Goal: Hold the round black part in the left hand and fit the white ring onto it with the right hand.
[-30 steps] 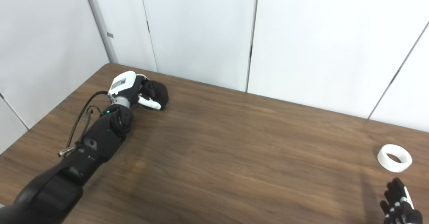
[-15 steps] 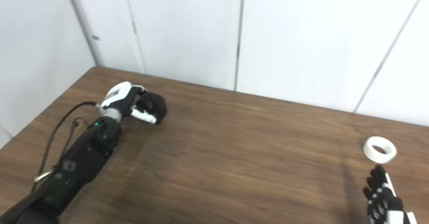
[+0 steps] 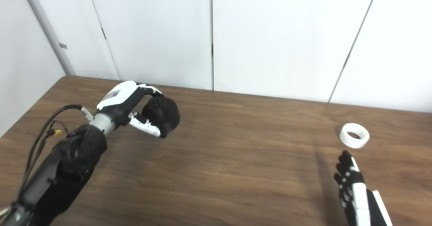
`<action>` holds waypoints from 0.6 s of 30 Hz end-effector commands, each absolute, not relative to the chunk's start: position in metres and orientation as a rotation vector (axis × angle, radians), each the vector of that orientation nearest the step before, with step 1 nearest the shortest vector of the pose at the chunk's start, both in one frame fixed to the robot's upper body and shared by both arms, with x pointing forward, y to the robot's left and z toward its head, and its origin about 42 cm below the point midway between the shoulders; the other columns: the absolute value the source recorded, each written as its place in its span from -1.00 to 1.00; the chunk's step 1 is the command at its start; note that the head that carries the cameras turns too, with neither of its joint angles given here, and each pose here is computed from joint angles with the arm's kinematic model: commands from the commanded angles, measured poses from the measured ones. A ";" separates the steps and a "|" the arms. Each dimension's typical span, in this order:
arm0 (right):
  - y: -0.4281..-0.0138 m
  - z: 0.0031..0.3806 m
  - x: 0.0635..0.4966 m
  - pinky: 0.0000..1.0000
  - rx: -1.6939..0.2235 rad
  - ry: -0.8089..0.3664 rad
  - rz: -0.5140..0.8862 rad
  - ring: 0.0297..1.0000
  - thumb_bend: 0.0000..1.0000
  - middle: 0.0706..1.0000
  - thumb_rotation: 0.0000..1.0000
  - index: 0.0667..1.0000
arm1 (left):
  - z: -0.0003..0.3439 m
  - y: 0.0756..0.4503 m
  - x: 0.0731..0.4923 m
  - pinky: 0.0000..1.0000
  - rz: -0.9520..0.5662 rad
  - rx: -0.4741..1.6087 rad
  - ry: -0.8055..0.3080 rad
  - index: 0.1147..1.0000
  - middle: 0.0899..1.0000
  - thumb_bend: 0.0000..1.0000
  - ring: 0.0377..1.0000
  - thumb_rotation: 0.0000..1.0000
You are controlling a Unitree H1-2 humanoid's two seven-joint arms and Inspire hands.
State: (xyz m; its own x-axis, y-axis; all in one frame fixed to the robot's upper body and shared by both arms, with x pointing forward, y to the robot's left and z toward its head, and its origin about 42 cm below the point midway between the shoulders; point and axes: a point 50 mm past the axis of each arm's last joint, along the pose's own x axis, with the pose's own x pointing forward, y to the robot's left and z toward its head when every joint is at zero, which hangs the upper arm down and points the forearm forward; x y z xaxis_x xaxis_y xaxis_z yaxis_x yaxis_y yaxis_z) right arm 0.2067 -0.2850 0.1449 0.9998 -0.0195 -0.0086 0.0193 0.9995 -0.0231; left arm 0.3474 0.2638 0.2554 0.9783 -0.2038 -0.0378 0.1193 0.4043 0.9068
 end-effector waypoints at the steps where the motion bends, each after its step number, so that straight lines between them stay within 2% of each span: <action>1: -0.276 0.161 0.210 1.00 -0.013 -0.067 -0.029 1.00 0.18 1.00 1.00 1.00 | 0.271 0.250 0.340 1.00 -0.216 1.139 -0.166 -0.17 0.54 0.05 0.86 -0.89; 9: -0.270 0.161 0.213 1.00 0.001 -0.055 -0.035 1.00 0.19 1.00 1.00 1.00 | 0.245 0.195 0.313 1.00 -0.338 1.095 -0.228 -0.18 0.52 0.05 0.81 -0.89; 15: -0.263 0.164 0.216 1.00 0.012 -0.051 -0.032 1.00 0.20 1.00 1.00 1.00 | 0.234 0.170 0.297 1.00 -0.437 1.108 -0.251 -0.18 0.52 0.05 0.81 -0.89; 18: -0.260 0.166 0.218 1.00 0.006 -0.049 -0.032 1.00 0.27 0.99 1.00 1.00 | 0.225 0.158 0.285 1.00 -0.501 1.100 -0.254 -0.17 0.52 0.05 0.81 -0.89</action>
State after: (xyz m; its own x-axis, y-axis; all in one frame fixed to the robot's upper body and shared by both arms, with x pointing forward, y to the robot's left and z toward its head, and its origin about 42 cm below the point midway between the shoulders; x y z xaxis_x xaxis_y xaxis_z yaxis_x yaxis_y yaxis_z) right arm 0.2104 -0.2707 0.1471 0.9988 -0.0277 -0.0406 0.0268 0.9994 -0.0220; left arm 0.2901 0.1662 0.2116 0.8781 -0.4651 -0.1125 0.3036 0.3596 0.8823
